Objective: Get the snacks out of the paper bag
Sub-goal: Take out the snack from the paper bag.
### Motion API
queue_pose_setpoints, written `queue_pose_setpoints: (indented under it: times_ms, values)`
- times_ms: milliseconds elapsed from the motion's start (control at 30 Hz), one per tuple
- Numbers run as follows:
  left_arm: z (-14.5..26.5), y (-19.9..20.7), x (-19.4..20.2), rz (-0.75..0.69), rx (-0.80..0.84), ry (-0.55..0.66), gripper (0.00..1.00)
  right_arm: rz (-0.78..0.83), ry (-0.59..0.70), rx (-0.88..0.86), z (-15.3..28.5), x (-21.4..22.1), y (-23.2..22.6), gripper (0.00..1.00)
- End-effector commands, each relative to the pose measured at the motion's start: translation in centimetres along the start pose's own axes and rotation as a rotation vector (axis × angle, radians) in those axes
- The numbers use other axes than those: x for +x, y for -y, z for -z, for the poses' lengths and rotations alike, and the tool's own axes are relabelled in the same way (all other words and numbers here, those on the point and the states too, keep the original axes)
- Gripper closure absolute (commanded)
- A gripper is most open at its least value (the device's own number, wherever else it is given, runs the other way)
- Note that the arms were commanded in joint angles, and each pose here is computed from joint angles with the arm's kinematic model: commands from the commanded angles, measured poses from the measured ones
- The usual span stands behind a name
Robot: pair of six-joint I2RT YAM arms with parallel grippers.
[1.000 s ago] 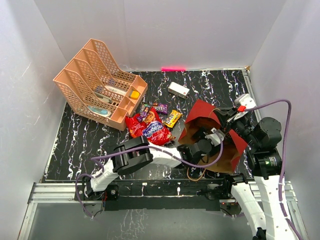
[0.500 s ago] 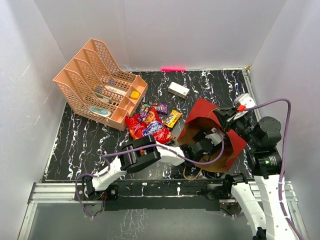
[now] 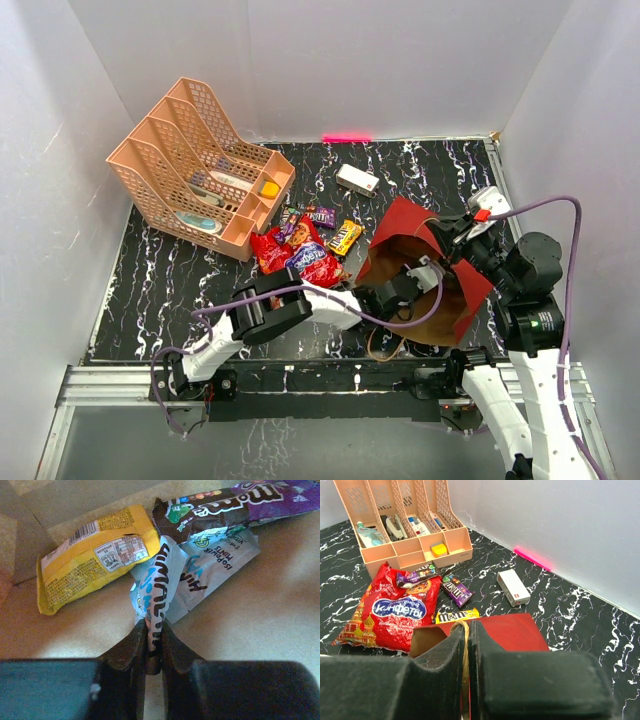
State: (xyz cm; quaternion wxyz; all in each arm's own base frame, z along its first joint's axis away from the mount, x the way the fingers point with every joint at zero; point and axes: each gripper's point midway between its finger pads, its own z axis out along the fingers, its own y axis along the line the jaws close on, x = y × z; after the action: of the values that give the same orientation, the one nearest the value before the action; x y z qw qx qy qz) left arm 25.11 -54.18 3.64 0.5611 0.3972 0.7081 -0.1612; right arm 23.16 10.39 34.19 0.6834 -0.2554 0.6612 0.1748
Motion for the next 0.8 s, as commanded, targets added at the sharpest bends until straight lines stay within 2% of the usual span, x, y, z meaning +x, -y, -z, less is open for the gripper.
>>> queue_pose_setpoints:
  times_ms: [0, 233, 433, 533, 767]
  values:
    - [1.9, -0.3, -4.7, 0.022, 0.055, 0.058, 0.92, 0.039, 0.070, 0.022, 0.7, -3.2, 0.1, 0.92]
    - [4.6, 0.7, -6.5, 0.069, 0.172, 0.018, 0.96, 0.049, 0.072, 0.027, 0.8, -3.3, 0.2, 0.92]
    - [9.3, -0.8, -8.7, 0.123, 0.212, 0.032, 0.96, 0.062, 0.064, 0.038, 1.0, -3.0, 0.3, 0.92]
    - [12.3, -1.3, -9.0, 0.142, 0.257, 0.027, 0.97, 0.072, 0.064, 0.046, 1.2, -2.9, 0.4, 0.92]
    - [21.7, -1.7, -9.7, 0.135, 0.476, 0.018, 0.98, 0.093, 0.058, 0.058, 1.2, -2.8, 0.7, 0.92]
